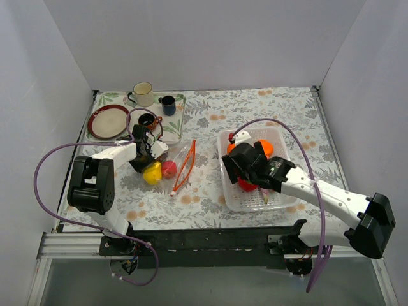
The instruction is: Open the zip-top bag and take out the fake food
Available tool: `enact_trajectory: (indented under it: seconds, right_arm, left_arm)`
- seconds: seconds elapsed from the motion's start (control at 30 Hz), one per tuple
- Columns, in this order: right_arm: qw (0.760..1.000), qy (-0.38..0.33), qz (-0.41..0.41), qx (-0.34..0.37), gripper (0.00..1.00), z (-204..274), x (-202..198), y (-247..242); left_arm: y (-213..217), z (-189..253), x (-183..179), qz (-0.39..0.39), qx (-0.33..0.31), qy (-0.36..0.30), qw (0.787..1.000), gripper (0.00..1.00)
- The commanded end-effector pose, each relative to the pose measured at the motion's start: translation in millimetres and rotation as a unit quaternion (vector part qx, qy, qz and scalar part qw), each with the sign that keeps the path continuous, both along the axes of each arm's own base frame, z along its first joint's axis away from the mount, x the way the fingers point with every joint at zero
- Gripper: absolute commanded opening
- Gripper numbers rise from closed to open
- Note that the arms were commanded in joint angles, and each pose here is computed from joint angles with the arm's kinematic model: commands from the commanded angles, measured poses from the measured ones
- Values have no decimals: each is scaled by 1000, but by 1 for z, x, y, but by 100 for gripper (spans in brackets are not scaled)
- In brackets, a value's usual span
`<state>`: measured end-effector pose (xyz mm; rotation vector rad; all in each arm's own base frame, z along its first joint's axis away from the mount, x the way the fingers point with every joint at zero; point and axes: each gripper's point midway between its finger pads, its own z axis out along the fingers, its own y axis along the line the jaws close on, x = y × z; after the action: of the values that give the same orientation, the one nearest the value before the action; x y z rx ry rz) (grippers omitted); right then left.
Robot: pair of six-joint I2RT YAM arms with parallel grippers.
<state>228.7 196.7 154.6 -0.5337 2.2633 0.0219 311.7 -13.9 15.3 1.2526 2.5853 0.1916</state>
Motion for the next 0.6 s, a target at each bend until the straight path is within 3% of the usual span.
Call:
enact_trajectory:
  seconds: [0.0,0.17,0.23,0.33,0.37,0.4,0.47,0.57]
  right_arm:
    - [999,-42,12,27,98,18,17,17]
    - [981,-91,122,118,99,53,27,81]
    - [973,-80,173,127,99,46,24,105]
    - [961,-74,225,146,77,34,21,141]
    - [956,-75,245,146,63,29,17,152]
    - [951,-83,255,153,58,23,22,167]
    - [943,-80,283,159,51,9,19,182]
    - [932,-84,308,172,52,-10,25,206]
  left_arm:
    - [-24,-35,-43,-3,-67,89,994,0]
    - [-25,-34,-42,-2,-69,89,994,0]
    - [-25,-34,-42,-2,-69,89,994,0]
    - [-24,-33,-41,-1,-68,89,994,0]
    - [-24,-33,-40,-1,-67,89,994,0]
    - [-25,-34,-40,-1,-68,89,994,0]
    - [-24,-34,-40,0,-68,90,994,0]
    - [-25,-35,-39,0,-69,91,993,0]
